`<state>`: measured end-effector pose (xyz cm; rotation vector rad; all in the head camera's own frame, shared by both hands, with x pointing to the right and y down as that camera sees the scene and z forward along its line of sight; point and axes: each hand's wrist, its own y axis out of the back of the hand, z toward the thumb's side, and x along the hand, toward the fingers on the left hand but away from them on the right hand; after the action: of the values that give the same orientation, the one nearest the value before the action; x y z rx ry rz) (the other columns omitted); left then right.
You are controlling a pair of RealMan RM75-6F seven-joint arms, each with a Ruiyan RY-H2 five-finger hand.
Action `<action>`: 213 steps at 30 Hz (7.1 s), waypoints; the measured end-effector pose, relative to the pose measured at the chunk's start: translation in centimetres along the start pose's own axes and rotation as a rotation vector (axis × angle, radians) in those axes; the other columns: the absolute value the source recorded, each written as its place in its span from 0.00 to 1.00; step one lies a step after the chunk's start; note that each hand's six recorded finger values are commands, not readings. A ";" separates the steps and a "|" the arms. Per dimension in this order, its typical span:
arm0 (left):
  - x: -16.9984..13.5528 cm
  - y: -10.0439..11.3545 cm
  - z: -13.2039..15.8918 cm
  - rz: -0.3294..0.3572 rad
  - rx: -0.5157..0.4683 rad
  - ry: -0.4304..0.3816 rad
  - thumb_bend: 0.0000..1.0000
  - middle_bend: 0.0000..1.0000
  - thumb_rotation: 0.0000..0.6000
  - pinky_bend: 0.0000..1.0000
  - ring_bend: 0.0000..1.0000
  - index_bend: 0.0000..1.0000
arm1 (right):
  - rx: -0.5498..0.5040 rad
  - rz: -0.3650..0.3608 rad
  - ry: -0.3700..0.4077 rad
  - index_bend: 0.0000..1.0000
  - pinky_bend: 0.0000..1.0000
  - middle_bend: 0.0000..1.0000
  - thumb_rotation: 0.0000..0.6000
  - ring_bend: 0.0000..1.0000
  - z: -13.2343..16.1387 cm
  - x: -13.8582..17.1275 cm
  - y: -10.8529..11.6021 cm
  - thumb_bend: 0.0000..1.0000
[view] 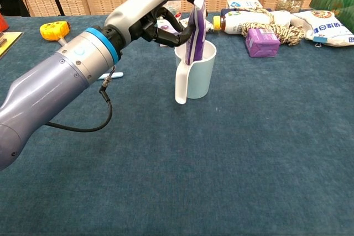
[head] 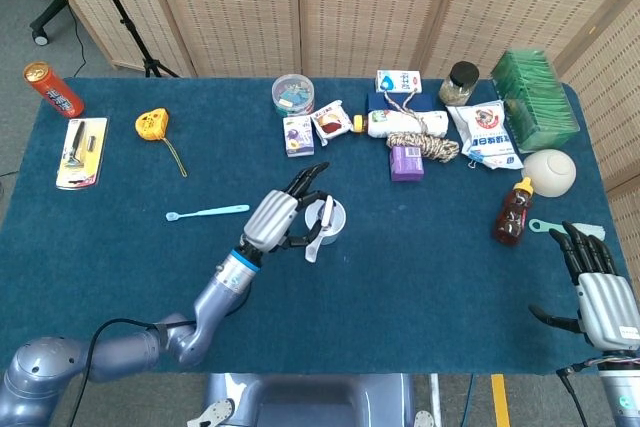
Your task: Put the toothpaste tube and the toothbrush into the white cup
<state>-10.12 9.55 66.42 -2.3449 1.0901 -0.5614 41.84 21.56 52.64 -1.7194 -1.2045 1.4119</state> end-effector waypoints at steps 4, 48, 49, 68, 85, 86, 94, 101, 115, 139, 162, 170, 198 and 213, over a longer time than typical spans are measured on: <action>-0.1 -0.4 -0.4 -0.011 0.021 0.018 0.51 0.00 1.00 0.30 0.00 0.43 | 0.002 0.002 0.001 0.00 0.00 0.00 1.00 0.00 0.1 0.0 -0.1 0.00; -7.0 11.4 -11.0 -0.153 0.507 0.485 0.40 0.00 1.00 0.00 0.00 0.04 | 0.005 0.029 0.032 0.00 0.00 0.00 1.00 0.00 1.2 0.3 -0.8 0.00; -7.4 11.4 -11.6 -0.168 0.507 0.514 0.40 0.00 1.00 0.00 0.00 0.05 | 0.005 0.029 0.032 0.00 0.00 0.00 1.00 0.00 1.3 0.3 -0.8 0.00; -11.0 10.4 -17.0 -0.272 0.510 0.713 0.42 0.00 1.00 0.00 0.00 0.26 | -0.003 0.035 0.033 0.00 0.00 0.00 1.00 0.00 1.1 0.3 -0.8 0.00; -10.7 9.1 -17.4 -0.251 0.523 0.715 0.41 0.00 1.00 0.00 0.00 0.34 | -0.017 0.045 0.040 0.00 0.00 0.00 1.00 0.00 1.2 0.4 -0.8 0.00; -10.7 9.1 -17.3 -0.246 0.522 0.711 0.41 0.00 1.00 0.00 0.00 0.34 | -0.017 0.046 0.040 0.00 0.00 0.00 1.00 0.00 1.2 0.4 -0.8 0.00; -10.2 7.8 -17.4 -0.247 0.517 0.705 0.41 0.00 1.00 0.00 0.00 0.35 | -0.021 0.049 0.042 0.00 0.00 0.00 1.00 0.00 1.2 0.4 -0.8 0.00; -9.8 6.9 -17.3 -0.250 0.523 0.702 0.42 0.00 1.00 0.00 0.00 0.36 | -0.026 0.048 0.039 0.00 0.00 0.00 1.00 0.00 1.0 0.4 -0.7 0.00; -9.5 6.4 -17.3 -0.223 0.552 0.700 0.42 0.00 1.00 0.00 0.00 0.44 | -0.031 0.052 0.042 0.00 0.00 0.00 1.00 0.00 0.9 0.3 -0.7 0.00; -9.2 5.5 -17.3 -0.186 0.578 0.692 0.42 0.00 1.00 0.00 0.00 0.48 | -0.030 0.058 0.043 0.00 0.00 0.00 1.00 0.00 0.9 0.3 -0.8 0.00; -9.0 5.9 -16.7 -0.162 0.594 0.686 0.44 0.00 1.00 0.00 0.00 0.56 | -0.033 0.058 0.045 0.00 0.00 0.00 1.00 0.00 0.9 0.3 -0.7 0.00; -9.0 6.7 -16.2 -0.139 0.574 0.674 0.44 0.00 1.00 0.00 0.00 0.56 | -0.031 0.059 0.045 0.00 0.00 0.00 1.00 0.00 0.9 0.3 -0.8 0.00; -6.2 11.7 -6.9 0.112 0.960 0.260 0.44 0.00 1.00 0.00 0.00 0.56 | -0.037 0.057 0.047 0.00 0.00 0.00 1.00 0.00 1.0 0.4 -0.7 0.00; -2.2 8.9 0.6 0.200 1.361 -0.161 0.44 0.00 1.00 0.00 0.00 0.56 | -0.057 0.052 0.039 0.00 0.00 0.00 1.00 0.00 0.6 0.3 -0.3 0.00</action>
<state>-16.33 6.48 60.33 -1.0510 0.5179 -0.6980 41.24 21.85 52.62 -1.8212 -1.1967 1.3797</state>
